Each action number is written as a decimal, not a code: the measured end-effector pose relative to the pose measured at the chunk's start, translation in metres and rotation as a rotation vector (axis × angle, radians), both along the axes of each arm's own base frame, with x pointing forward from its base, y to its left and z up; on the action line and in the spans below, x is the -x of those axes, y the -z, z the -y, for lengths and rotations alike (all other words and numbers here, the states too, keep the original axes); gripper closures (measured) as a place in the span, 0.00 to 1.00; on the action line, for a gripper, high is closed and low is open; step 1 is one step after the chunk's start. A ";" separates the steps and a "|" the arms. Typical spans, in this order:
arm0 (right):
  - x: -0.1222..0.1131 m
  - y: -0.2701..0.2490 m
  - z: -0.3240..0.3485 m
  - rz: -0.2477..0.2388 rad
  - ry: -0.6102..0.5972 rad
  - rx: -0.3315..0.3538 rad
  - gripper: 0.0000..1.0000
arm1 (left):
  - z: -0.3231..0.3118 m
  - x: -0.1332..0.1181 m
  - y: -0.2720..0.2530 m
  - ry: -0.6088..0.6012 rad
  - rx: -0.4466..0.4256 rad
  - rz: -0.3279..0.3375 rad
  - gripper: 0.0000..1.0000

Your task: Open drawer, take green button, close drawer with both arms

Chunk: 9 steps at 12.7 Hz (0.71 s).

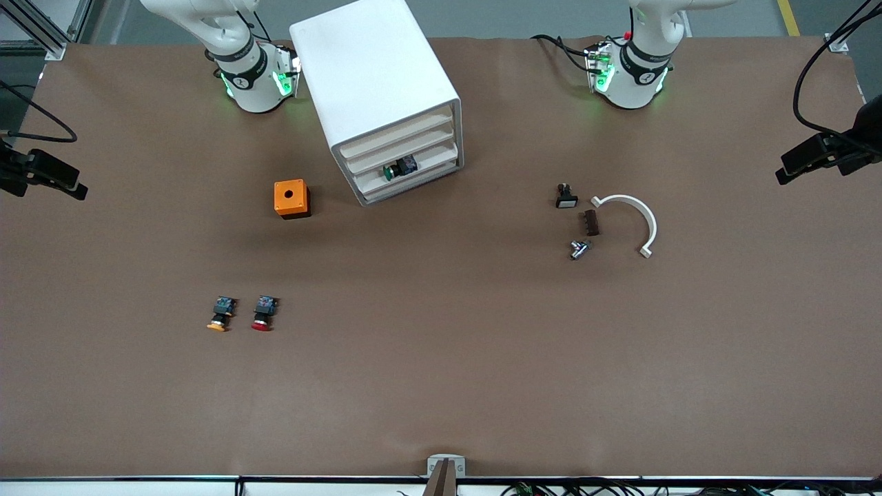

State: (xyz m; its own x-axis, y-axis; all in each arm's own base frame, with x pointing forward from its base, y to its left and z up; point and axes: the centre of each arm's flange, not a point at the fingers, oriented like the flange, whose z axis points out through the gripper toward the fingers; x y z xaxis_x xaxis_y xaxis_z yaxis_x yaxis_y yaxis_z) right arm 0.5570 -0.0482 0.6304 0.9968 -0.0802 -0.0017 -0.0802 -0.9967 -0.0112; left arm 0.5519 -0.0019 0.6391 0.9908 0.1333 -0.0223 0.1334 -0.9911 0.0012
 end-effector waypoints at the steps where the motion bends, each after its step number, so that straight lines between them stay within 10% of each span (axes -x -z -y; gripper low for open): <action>1: 0.000 0.000 0.000 0.000 0.001 0.000 0.00 | 0.003 -0.006 0.010 0.005 0.001 -0.022 0.00; 9: 0.002 0.002 -0.012 -0.029 0.112 -0.001 0.00 | 0.090 -0.069 0.171 -0.129 -0.050 -0.276 0.00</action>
State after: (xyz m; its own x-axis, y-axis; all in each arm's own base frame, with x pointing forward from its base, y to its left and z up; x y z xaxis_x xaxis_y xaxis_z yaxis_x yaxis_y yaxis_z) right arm 0.5548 -0.0365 0.6283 0.9811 -0.1910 -0.0305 -0.1914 -0.9815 -0.0081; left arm 0.6212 -0.0915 0.4678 0.9231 0.2652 -0.2784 0.2465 -0.9639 -0.1009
